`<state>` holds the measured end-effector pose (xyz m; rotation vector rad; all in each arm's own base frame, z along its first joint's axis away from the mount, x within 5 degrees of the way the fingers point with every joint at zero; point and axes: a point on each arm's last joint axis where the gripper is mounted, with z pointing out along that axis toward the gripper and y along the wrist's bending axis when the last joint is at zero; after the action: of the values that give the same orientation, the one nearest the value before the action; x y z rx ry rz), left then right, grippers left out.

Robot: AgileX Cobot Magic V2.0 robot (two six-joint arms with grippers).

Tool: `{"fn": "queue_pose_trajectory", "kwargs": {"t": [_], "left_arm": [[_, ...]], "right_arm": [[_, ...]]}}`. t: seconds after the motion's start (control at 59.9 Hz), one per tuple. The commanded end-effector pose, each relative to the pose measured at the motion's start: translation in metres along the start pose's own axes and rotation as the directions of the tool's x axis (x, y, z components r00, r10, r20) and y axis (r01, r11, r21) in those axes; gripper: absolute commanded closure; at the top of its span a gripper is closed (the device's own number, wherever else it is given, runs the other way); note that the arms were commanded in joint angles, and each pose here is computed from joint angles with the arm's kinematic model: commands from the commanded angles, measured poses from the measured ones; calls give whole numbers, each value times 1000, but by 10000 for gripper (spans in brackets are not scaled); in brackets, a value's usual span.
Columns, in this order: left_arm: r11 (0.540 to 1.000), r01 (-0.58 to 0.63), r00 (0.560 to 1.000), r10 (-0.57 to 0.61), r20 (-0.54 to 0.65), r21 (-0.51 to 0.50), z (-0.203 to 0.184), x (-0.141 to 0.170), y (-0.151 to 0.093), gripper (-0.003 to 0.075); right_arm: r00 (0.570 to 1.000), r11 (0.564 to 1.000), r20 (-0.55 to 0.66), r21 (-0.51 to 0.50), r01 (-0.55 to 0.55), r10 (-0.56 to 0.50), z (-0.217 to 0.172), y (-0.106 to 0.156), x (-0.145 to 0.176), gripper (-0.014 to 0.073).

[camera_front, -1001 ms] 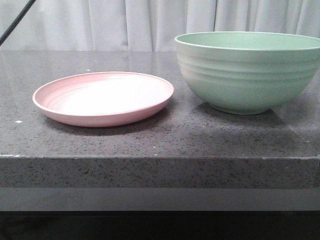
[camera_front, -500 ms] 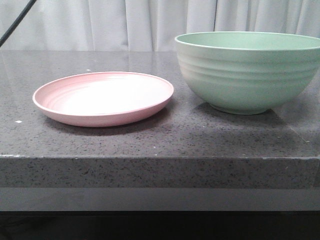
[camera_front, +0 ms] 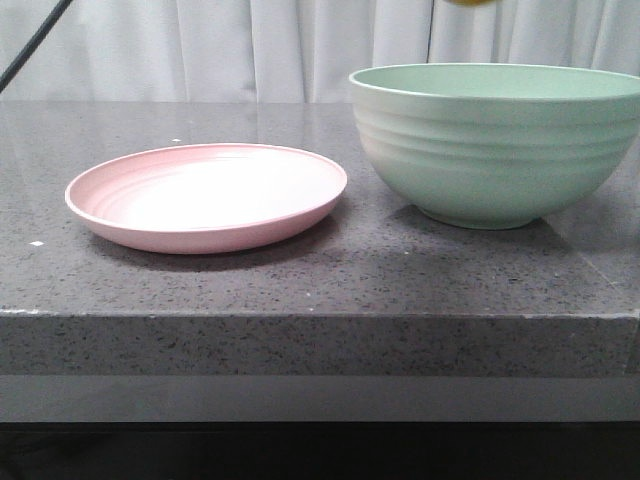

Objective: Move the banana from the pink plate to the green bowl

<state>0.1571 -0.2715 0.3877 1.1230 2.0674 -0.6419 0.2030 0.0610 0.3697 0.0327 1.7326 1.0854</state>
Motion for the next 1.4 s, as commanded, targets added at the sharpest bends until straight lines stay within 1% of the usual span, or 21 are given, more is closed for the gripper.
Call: {"fn": "queue_pose_trajectory", "kwargs": {"t": [0.0,0.1,0.234,0.3,0.384,0.5,0.584,0.651,0.751,0.868,0.918,1.068,1.118,1.218,1.318,1.368,1.385], "left_arm": [[1000,0,994,-3,113,22,-19,-14,-6,153],[1000,0,994,-3,111,22,-19,-14,-6,153],[1000,0,994,-3,111,22,-19,-14,-6,153],[1000,0,994,-3,111,22,-19,-14,-6,153],[1000,0,994,-3,111,22,-19,-14,-6,153],[1000,0,994,-3,111,22,-19,-14,-6,153],[1000,0,994,-3,111,22,-19,-14,-6,153],[1000,0,994,-3,111,22,-19,-14,-6,153],[1000,0,994,-3,111,22,-19,-14,-6,153],[1000,0,994,-3,111,22,-19,-14,-6,153],[1000,0,994,-3,111,22,-19,-14,-6,153],[1000,0,994,-3,111,22,-19,-14,-6,153],[1000,0,994,-3,111,22,-19,-14,-6,153],[1000,0,994,-3,111,22,-19,-14,-6,153],[1000,0,994,-3,111,22,-19,-14,-6,153],[1000,0,994,-3,111,22,-19,-14,-6,154],[1000,0,994,-3,111,22,-19,-14,-6,155]], "right_arm": [[991,991,13,10,130,-130,15,6,-29,426],[973,973,-23,33,228,-228,37,1,-52,426],[956,956,-59,52,290,-287,67,-14,-74,426],[943,943,-93,74,326,-319,82,-26,-79,426],[918,918,-154,101,383,-366,95,-41,-80,426],[884,894,-256,124,431,-391,108,-66,-71,418],[864,886,-315,122,448,-394,113,-78,-63,384],[862,887,-329,125,444,-385,116,-84,-60,345],[863,887,-328,126,444,-385,116,-84,-60,297],[863,887,-328,126,444,-385,116,-84,-60,267],[863,887,-328,126,444,-385,116,-84,-60,239],[863,888,-327,126,442,-384,116,-84,-60,104],[863,888,-327,126,442,-384,116,-84,-60,81],[863,888,-328,124,442,-384,116,-84,-60,80],[860,889,-327,106,446,-392,113,-78,-61,84],[857,885,-317,98,455,-405,109,-71,-64,120],[857,884,-314,96,457,-409,108,-69,-65,147]]}}
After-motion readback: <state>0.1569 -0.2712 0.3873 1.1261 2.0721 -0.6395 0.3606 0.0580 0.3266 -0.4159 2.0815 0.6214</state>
